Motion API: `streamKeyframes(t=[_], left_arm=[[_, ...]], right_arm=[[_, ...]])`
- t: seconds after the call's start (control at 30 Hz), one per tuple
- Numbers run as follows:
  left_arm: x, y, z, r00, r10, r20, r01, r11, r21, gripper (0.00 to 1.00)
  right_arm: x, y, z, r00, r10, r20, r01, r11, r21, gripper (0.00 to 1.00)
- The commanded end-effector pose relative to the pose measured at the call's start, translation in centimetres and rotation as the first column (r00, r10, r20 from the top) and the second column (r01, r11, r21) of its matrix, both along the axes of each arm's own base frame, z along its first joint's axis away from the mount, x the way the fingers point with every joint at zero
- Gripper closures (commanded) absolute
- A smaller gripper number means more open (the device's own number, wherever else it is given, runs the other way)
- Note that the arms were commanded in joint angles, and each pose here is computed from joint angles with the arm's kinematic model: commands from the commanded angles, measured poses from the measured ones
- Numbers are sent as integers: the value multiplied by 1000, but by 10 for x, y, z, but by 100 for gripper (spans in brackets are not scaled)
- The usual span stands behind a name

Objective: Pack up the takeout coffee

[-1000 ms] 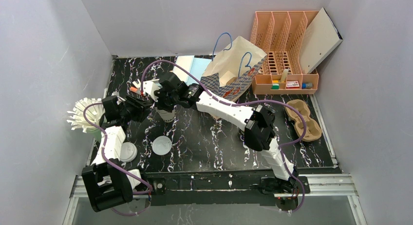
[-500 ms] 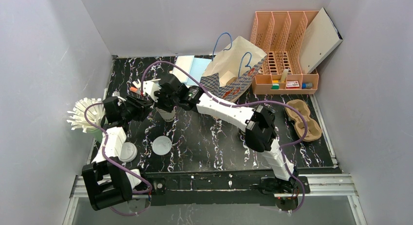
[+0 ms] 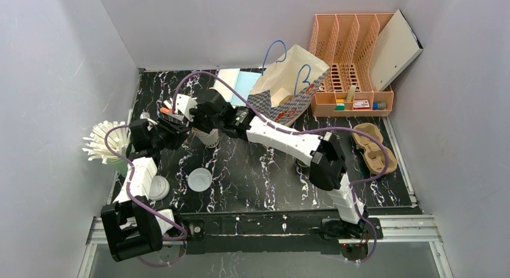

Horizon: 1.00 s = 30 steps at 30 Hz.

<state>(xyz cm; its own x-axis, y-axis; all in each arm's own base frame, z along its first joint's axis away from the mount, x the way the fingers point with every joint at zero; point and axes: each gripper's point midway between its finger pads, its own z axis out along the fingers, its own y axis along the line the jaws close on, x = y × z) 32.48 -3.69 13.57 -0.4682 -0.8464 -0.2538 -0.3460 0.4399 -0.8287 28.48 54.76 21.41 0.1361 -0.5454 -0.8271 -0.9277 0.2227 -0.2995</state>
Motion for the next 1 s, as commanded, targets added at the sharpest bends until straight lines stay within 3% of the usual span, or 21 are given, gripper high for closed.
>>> streamKeyframes(t=[0.0,0.3,0.53,0.67,0.83,0.97], left_arm=[[-16,1,-19,995,2,-97,2,999,36,58],[-13,6,-3,998,1,-70,5,996,92,57],[2,11,35,1000,-4,11,2,991,134,53],[11,0,35,999,-32,16,30,992,124,53],[20,-12,26,998,-63,6,62,990,130,55],[19,11,35,1000,-22,22,14,954,300,55]], right_arm=[[5,-4,111,987,-34,155,-1,975,221,99],[10,-25,179,948,-122,294,35,958,286,99],[-13,-52,203,957,-123,263,32,944,327,99],[-16,-68,186,966,-156,207,90,951,296,99],[-36,-99,154,981,-191,37,176,951,253,99],[-62,-130,105,962,-229,-149,253,952,171,99]])
